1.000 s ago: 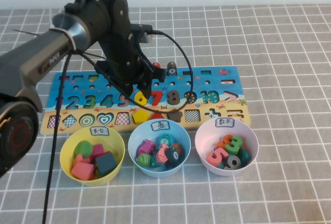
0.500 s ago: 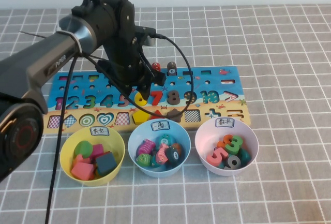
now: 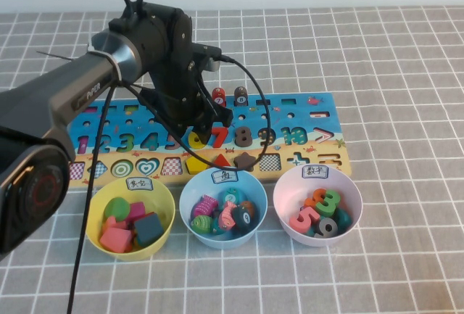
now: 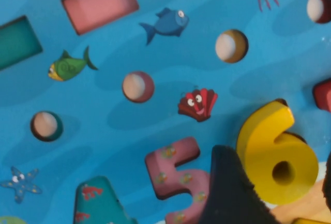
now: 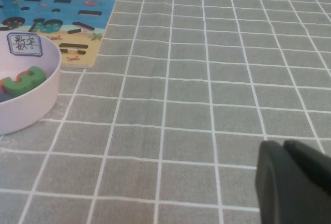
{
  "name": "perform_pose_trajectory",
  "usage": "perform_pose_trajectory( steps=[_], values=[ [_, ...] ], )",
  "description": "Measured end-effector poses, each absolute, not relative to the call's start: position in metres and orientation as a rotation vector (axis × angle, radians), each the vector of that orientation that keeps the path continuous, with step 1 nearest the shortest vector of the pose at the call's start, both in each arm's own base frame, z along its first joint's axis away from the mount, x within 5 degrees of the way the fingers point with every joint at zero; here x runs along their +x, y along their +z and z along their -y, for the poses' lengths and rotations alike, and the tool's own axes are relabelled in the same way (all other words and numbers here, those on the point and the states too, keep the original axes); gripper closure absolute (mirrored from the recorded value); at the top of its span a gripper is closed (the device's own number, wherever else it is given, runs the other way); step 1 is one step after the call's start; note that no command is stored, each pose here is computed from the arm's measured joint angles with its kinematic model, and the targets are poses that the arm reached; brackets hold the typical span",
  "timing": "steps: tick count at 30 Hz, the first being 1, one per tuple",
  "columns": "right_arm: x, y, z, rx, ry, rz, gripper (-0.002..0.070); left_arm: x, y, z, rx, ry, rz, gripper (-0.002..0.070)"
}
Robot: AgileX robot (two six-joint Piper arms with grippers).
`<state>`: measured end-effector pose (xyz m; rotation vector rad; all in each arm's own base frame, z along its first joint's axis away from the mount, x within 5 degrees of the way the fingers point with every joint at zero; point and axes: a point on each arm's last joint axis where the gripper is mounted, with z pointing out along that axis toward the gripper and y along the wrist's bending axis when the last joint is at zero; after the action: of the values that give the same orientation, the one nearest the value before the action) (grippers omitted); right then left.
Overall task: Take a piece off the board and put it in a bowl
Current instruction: Pick up the "number 6"
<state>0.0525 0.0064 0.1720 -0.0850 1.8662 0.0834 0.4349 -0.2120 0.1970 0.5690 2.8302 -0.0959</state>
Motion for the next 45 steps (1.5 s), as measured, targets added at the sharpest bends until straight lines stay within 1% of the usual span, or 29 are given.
perform_pose_trajectory(
  steps=[13,19,23,26,31,40,45],
  values=[
    [0.053,0.172,-0.006,-0.085,0.083,-1.866,0.0694,0.437,0.197,0.212,0.601,-0.087,-2.803,0.034],
    [0.053,0.172,-0.006,-0.085,0.083,-1.866,0.0694,0.433,0.197,0.219,0.651,-0.082,-2.791,0.034],
    [0.053,0.172,-0.006,-0.085,0.083,-1.866,0.0694,0.431,0.197,0.224,0.677,-0.072,-2.783,0.034],
    [0.053,0.172,-0.006,-0.085,0.083,-1.866,0.0694,0.432,0.197,0.222,0.685,-0.038,-2.776,0.034],
    [0.053,0.172,-0.006,-0.085,0.083,-1.866,0.0694,0.433,0.198,0.219,0.648,0.008,-2.775,0.034],
    [0.053,0.172,-0.006,-0.085,0.083,-1.866,0.0694,0.433,0.194,0.22,0.63,-0.003,-2.794,0.034],
    [0.053,0.172,-0.006,-0.085,0.083,-1.866,0.0694,0.433,0.189,0.22,0.526,-0.017,-2.838,0.034]
  ],
)
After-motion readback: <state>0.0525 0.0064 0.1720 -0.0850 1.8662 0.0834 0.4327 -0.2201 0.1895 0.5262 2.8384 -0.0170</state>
